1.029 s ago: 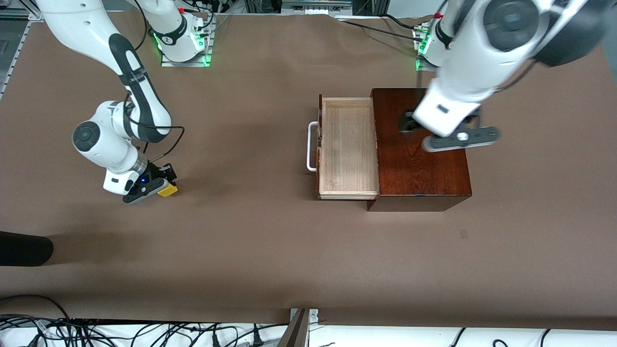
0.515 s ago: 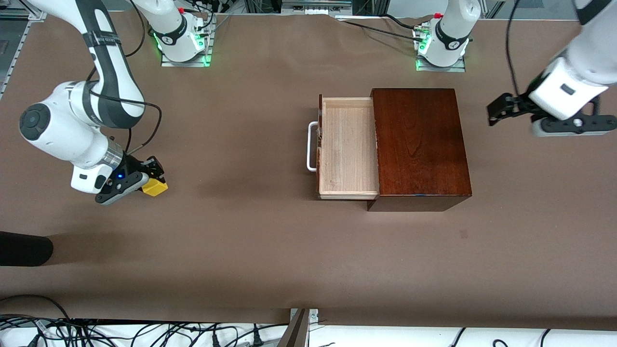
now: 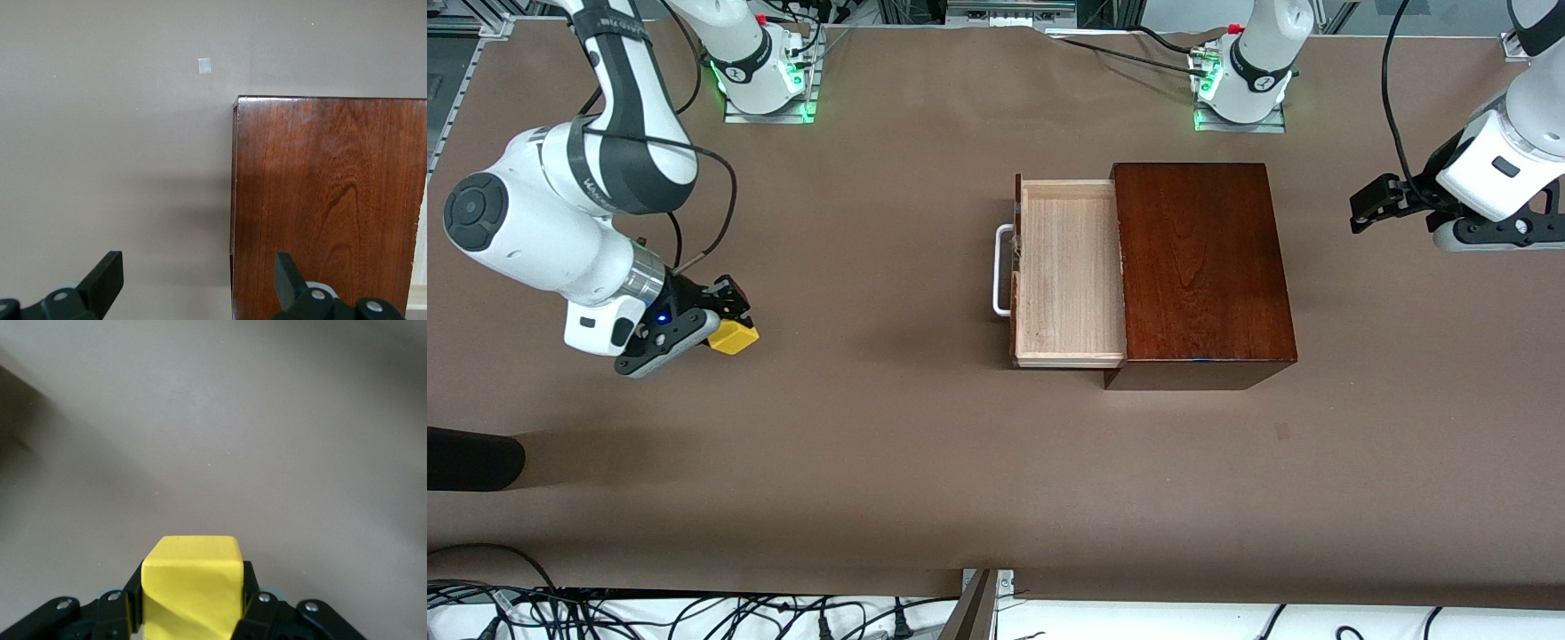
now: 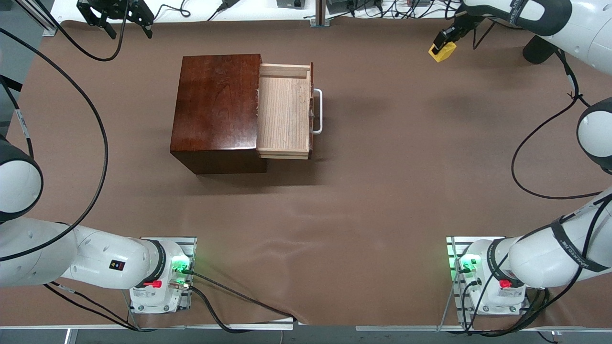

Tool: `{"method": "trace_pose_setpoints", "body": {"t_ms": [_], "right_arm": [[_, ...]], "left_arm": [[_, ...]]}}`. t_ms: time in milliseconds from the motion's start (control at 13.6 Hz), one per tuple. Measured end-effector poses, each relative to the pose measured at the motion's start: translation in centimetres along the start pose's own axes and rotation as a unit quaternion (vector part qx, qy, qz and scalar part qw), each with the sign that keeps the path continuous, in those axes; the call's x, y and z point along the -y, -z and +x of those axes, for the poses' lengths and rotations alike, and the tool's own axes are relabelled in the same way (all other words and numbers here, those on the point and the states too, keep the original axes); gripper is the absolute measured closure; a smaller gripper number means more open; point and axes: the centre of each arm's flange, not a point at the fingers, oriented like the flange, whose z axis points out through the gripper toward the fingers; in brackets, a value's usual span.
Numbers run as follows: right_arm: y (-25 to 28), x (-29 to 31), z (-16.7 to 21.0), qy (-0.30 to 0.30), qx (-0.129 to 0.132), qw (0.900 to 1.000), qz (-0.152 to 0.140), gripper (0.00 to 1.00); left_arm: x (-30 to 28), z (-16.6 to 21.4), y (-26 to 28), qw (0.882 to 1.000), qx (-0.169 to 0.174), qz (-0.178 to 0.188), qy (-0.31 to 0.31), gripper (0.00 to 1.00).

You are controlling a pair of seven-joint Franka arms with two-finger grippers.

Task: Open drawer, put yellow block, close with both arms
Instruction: 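Carry the yellow cube with the right gripper over the open drawer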

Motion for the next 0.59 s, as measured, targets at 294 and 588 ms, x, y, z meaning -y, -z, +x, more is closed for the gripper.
{"method": "trace_pose_setpoints", "body": {"t_ms": [294,588], "right_arm": [[2.4,4.0,2.3,0.01,0.017,1.0,-0.016,0.44],[3.6,10.6,4.6,0.025,0.025,0.999,-0.036,0.44]], "left_arm": [[0.8,0.5,0.5,1.0,-0.023,-0.003,0.008,0.0],[1.0,0.6,1.1,1.0,-0.03,-0.004,0.01,0.0]]}}
